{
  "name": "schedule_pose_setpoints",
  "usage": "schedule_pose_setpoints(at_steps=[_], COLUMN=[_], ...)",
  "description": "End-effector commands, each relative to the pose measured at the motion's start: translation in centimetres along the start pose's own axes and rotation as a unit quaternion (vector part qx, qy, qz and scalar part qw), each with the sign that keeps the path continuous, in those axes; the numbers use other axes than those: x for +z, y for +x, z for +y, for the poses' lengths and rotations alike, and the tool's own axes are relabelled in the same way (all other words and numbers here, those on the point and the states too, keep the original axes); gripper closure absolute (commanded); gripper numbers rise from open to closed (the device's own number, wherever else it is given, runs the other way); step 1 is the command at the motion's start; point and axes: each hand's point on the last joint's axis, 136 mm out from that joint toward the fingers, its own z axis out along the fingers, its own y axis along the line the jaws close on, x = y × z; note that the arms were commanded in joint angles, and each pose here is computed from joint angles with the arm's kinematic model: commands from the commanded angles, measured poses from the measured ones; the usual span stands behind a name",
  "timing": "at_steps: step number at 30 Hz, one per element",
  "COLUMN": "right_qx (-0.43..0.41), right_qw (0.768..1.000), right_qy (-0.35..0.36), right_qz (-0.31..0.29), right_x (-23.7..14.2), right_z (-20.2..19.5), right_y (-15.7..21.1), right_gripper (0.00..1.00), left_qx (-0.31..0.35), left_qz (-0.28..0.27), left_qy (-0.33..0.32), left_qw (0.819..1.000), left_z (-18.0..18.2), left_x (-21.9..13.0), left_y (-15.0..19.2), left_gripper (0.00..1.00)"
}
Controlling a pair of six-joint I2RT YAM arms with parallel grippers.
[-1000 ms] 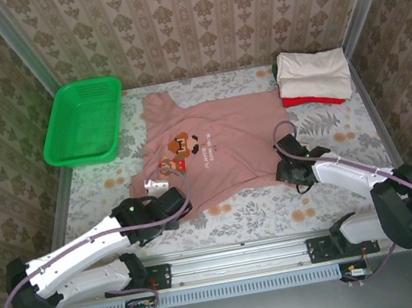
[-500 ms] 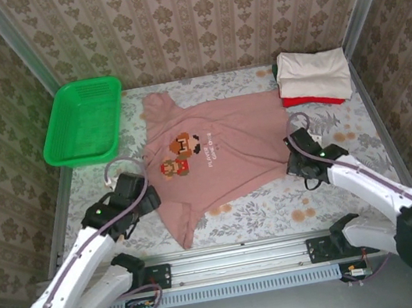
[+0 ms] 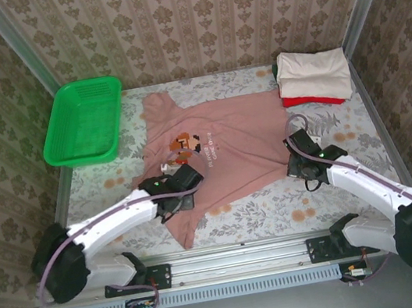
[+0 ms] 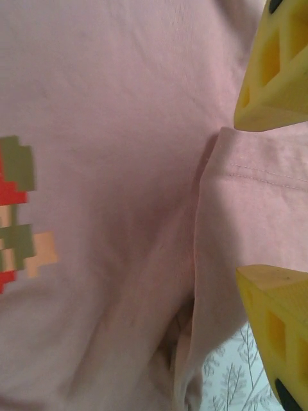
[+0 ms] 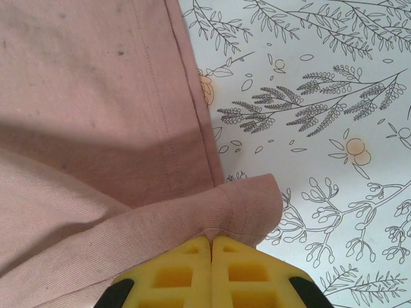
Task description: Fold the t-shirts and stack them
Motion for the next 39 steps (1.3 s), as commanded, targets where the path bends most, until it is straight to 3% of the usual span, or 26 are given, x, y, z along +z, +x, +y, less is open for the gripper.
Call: schedule_pose_setpoints(at_steps=[1,12,16,24,30,35,39], right_qx=[-0.009,-0.013,-0.012,-0.012,-0.014,-0.018,-0.022], right_qw=[1.0,1.0,1.0,1.0,1.0,1.0,0.997], right_qy=[0.004,0.009,0.006,0.009,0.012,-0.012,-0.056], right_qz=[0.005,0.012,0.013,0.008,0.007,-0.001,-0.04], right_x=[0.5,1.5,1.5,1.0,0.7,-1.3,-5.7], right_z=[-0.3,-0.5,-0.4,-0.8,-1.1,-0.4,0.5], right_y=[0.5,1.0,1.0,0.8,0.7,-0.2,-2.3], right_gripper=[1.0,1.0,1.0,1.0,1.0,1.0,1.0], left_qx=[-0.02,-0.01,-0.003,-0.007,-0.008,-0.02,-0.055], left_qz=[0.008,0.011,0.022,0.01,-0.032,-0.089,-0.181], left_qy=[-0.001,0.047,0.016,-0.017,-0.038,-0.057,-0.061], left_qw=[1.0,0.999,1.0,1.0,0.999,0.994,0.98], left_z=[-0.6,-4.4,-3.8,-2.2,0.2,3.9,9.0], left_x=[1.5,3.7,4.6,4.1,0.8,-4.6,-11.9], left_y=[0.8,0.8,1.4,1.0,-0.6,-3.2,-6.7], left_gripper=[0.42,0.39,0.49,0.81,1.0,1.0,1.0])
